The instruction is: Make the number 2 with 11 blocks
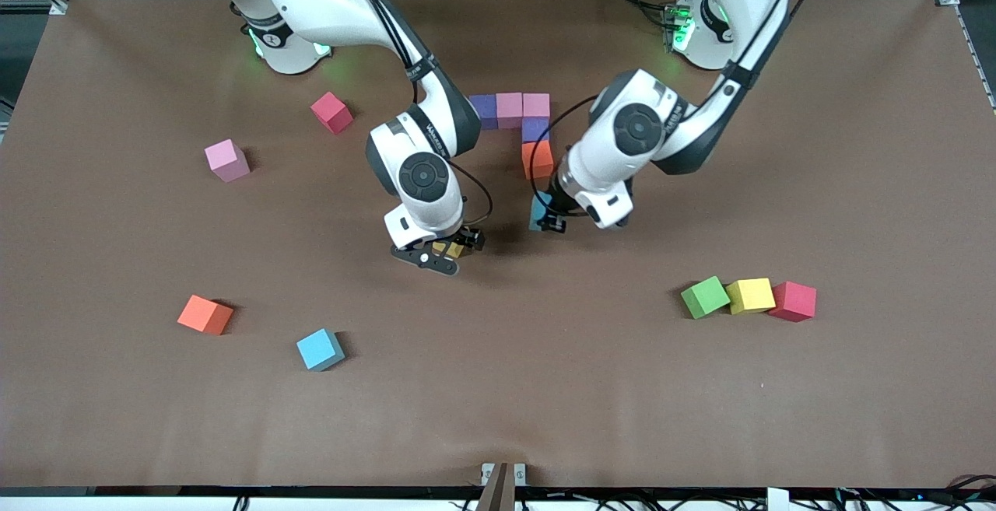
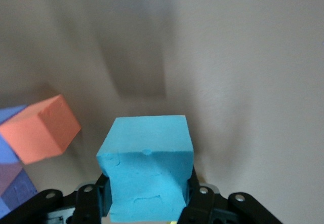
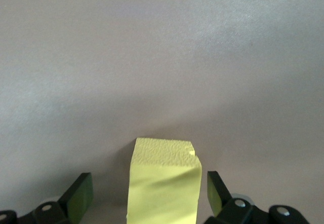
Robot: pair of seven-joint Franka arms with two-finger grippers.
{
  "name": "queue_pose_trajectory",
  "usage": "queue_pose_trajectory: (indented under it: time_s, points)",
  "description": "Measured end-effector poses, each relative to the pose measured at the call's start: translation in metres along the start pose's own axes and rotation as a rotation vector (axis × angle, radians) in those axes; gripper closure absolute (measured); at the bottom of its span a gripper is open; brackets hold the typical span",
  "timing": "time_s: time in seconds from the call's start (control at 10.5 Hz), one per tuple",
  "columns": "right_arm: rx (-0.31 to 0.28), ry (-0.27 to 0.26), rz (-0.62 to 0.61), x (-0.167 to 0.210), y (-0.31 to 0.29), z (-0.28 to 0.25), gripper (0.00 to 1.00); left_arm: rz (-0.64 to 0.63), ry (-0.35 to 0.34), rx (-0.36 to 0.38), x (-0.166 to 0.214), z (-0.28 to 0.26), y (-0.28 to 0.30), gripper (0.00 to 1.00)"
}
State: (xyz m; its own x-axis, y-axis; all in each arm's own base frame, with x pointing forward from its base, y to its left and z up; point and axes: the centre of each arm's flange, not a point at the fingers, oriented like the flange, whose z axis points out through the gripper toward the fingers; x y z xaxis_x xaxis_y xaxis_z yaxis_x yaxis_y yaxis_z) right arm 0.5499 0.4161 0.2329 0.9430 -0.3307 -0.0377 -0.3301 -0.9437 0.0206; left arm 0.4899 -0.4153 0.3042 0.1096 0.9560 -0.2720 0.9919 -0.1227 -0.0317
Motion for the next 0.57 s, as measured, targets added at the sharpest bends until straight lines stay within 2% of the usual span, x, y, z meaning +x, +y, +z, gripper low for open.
queue_pose_trajectory:
  time_s: [0.19, 0.48, 0.57]
  points:
    - [0.002, 0.007, 0.006, -0.002, 0.008, 0.016, 0.0, -0.085, 0.013, 0.007, -0.024, 0.008, -0.018, 0.44]
    - [0.014, -0.022, 0.039, -0.005, 0.013, 0.025, 0.01, -0.275, 0.01, 0.003, -0.042, 0.012, -0.031, 0.44]
    - [0.026, -0.024, 0.051, -0.006, 0.015, 0.029, 0.14, -0.311, 0.011, 0.006, -0.05, 0.015, -0.037, 0.44]
